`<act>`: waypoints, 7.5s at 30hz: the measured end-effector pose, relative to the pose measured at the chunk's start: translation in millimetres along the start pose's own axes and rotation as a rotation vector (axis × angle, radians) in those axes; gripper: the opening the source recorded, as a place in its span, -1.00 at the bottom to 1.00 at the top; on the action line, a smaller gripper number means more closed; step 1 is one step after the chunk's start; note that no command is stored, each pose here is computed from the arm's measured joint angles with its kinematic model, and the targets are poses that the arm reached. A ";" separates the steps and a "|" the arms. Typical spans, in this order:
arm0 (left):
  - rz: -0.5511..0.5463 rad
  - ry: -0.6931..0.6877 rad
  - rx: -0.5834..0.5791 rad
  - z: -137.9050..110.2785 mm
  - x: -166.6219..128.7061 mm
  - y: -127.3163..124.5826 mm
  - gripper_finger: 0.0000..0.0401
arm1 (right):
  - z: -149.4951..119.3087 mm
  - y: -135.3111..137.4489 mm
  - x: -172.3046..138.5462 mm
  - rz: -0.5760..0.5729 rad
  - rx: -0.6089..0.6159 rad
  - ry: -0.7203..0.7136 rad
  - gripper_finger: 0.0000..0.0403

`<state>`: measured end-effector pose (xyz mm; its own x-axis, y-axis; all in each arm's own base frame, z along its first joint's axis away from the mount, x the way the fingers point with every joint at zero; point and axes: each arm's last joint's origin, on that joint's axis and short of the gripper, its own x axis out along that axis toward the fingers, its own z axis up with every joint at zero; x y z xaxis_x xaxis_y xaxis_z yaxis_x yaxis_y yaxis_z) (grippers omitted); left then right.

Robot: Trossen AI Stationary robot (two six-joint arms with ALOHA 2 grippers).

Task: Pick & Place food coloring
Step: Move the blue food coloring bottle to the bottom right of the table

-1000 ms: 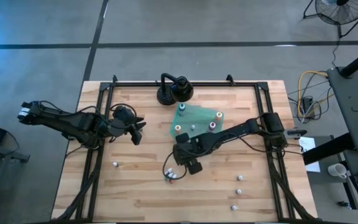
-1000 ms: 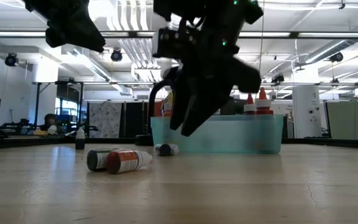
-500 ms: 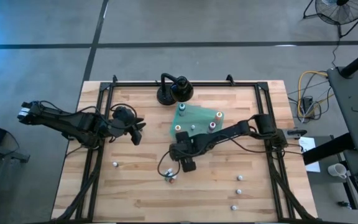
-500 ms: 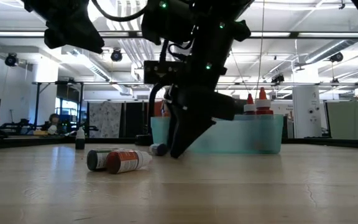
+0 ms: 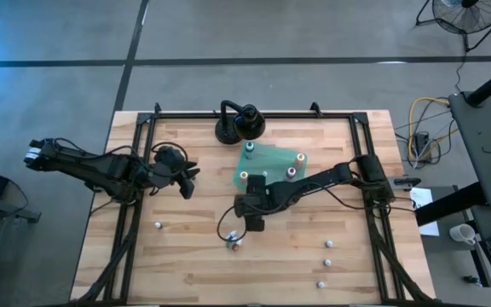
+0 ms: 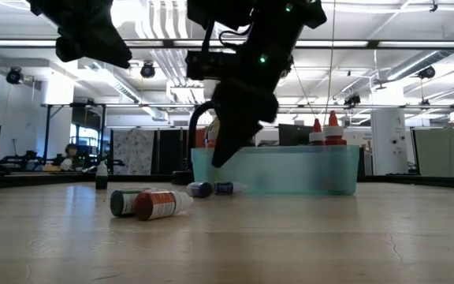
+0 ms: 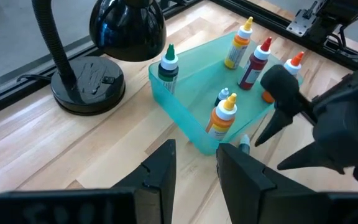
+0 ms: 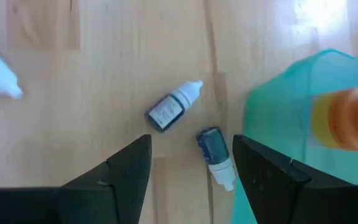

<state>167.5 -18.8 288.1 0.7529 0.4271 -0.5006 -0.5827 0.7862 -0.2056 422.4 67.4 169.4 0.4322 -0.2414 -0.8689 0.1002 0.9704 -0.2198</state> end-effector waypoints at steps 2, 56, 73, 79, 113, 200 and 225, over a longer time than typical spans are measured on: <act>0.000 0.000 0.001 0.0 0.0 0.0 -0.55 | -0.2 -0.9 0.1 0.014 0.027 0.006 0.09; 0.007 0.007 0.008 -0.9 0.0 0.7 -0.55 | -4.9 -5.3 29.1 0.090 0.300 0.114 0.09; 0.008 0.007 0.018 -0.9 0.0 0.8 -0.55 | 8.7 4.8 11.2 0.085 -0.024 0.075 0.09; 0.008 0.008 0.019 -1.0 0.0 0.7 -0.55 | 9.5 -7.7 22.5 0.000 -0.004 0.070 0.09; 0.022 0.007 0.024 -1.4 0.0 1.6 -0.55 | 19.8 -12.4 -10.6 -0.016 0.102 0.224 0.09; 0.018 0.095 0.004 -21.3 8.8 7.0 -0.55 | -43.6 60.3 -21.2 0.730 0.984 1.359 -0.73; 0.002 0.120 0.010 -22.6 8.6 7.0 -0.55 | -86.6 87.7 21.0 0.588 1.029 1.377 -0.60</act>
<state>163.0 -19.7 263.4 0.7093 0.3727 -0.5983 -0.5808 0.7900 -0.1965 362.7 146.7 93.5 -0.3025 0.7810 -0.5464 0.9078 0.4108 0.0846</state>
